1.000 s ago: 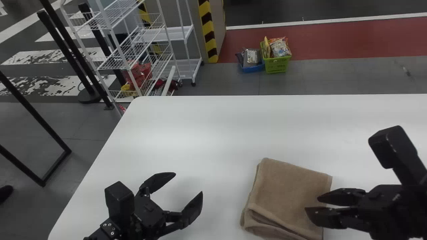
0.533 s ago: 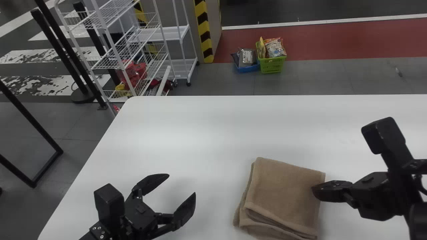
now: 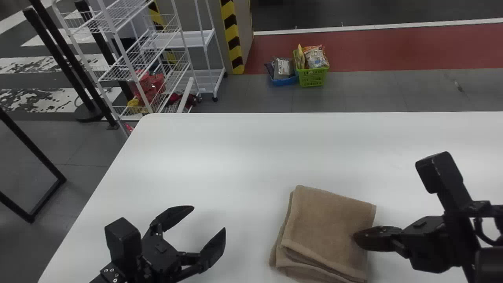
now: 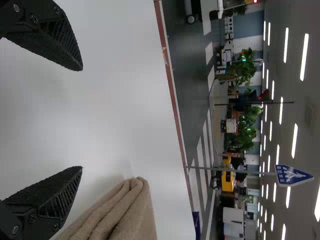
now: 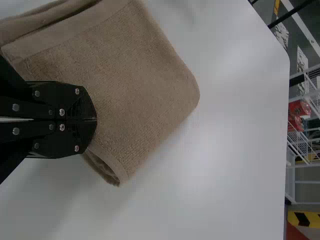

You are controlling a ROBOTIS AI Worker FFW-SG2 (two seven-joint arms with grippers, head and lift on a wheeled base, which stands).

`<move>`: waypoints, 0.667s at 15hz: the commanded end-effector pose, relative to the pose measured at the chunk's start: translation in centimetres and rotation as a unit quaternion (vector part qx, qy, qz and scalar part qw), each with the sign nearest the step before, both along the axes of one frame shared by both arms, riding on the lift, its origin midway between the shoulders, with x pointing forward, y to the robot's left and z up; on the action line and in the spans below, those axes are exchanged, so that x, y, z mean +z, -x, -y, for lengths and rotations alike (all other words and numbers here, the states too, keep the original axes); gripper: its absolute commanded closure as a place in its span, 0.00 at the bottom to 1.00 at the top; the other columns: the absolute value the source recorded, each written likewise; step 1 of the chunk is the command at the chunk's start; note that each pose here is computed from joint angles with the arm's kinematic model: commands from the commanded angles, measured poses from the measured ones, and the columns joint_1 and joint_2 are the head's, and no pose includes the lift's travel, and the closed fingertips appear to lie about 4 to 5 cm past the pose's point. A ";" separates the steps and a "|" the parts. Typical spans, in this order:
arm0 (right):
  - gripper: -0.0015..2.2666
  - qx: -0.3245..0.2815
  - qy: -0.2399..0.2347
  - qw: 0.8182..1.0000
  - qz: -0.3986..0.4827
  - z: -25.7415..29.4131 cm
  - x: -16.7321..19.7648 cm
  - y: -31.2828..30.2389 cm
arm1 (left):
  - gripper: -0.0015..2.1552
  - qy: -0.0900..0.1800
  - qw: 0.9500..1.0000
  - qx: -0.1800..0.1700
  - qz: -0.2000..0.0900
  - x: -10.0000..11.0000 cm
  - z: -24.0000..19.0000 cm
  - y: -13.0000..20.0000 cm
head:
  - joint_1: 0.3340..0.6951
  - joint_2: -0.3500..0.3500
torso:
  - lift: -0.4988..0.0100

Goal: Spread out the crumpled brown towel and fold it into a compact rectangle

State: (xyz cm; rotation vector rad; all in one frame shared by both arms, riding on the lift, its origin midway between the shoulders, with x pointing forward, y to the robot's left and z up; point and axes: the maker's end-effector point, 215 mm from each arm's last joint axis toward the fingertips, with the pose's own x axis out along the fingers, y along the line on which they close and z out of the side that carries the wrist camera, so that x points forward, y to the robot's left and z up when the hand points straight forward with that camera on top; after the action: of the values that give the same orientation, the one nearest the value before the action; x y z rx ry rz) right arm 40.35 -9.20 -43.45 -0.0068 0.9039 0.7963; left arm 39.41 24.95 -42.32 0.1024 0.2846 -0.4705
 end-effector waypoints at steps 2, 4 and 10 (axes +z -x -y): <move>0.65 0.004 0.013 1.000 -0.017 -0.1 -2.0 0.4 | 0.05 0.000 1.000 0.000 -0.002 -0.2 0.0 0.0 | 1.00 0.82 | 0.73; 0.65 0.006 0.020 0.999 -0.024 0.1 -3.1 0.4 | 0.06 0.001 1.000 0.001 -0.003 -0.3 -0.1 0.0 | 1.00 0.82 | 0.73; 0.65 -0.008 -0.050 0.998 0.040 -0.5 4.0 -1.1 | 0.06 0.001 1.000 -0.003 0.001 0.1 0.2 -0.1 | 1.00 0.81 | 0.73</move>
State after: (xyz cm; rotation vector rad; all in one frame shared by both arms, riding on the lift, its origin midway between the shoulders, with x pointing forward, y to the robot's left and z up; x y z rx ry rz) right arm 41.03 -8.93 -41.05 0.0423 0.8250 0.8196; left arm 39.47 24.84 -42.33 0.1015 0.2842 -0.4736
